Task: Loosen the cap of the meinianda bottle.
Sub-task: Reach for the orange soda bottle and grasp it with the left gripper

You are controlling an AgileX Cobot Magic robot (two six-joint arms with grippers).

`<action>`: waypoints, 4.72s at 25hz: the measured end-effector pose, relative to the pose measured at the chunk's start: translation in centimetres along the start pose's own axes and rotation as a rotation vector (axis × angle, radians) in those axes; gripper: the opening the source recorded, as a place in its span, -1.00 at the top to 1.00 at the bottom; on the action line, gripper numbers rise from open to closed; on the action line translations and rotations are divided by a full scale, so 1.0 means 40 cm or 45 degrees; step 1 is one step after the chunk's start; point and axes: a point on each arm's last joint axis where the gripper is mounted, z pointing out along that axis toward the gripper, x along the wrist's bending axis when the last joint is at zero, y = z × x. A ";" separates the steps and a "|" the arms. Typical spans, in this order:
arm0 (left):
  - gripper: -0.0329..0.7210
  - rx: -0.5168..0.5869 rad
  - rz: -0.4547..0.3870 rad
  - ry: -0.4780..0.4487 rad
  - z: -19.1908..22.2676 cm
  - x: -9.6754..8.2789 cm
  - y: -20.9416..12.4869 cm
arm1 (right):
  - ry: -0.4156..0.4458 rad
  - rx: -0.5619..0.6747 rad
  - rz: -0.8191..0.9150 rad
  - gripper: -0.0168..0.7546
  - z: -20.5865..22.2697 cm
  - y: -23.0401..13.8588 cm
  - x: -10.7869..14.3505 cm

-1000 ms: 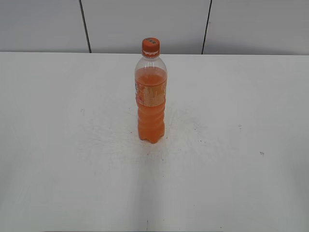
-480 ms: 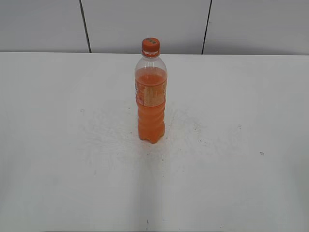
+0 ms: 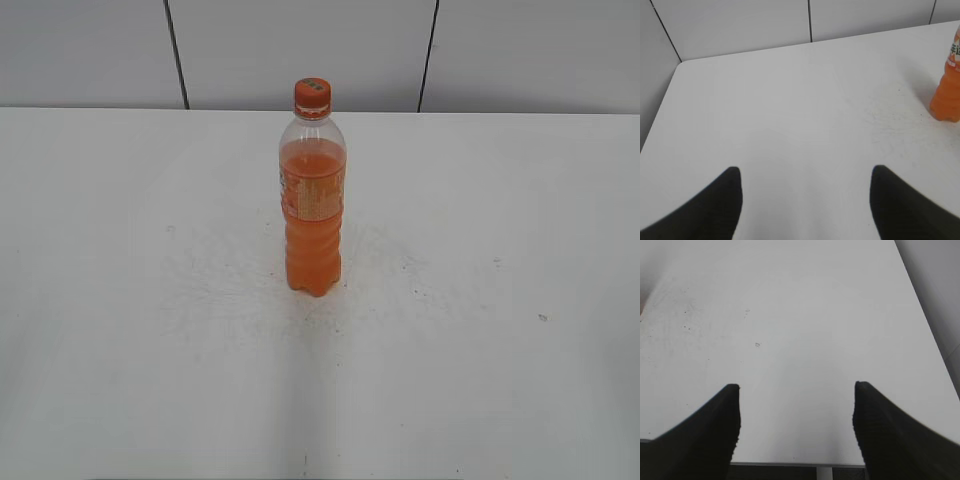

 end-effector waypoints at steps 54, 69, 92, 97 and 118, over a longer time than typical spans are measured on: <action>-0.70 -0.280 0.202 0.148 0.137 0.015 0.089 | 0.000 0.000 0.000 -0.41 0.000 0.000 0.000; -0.82 -0.172 0.152 -0.101 0.482 -0.045 0.141 | 0.000 0.000 0.000 -0.41 0.000 0.000 0.000; -0.66 0.039 0.359 -0.651 0.776 -0.158 0.056 | 0.000 0.000 0.000 -0.41 0.000 0.000 0.000; -0.66 0.017 0.399 -0.968 0.814 -0.208 0.039 | 0.000 0.000 0.000 -0.41 0.000 0.000 0.000; -0.66 0.053 0.396 -1.481 0.967 -0.317 -0.077 | 0.000 0.000 0.000 -0.41 0.000 0.000 0.000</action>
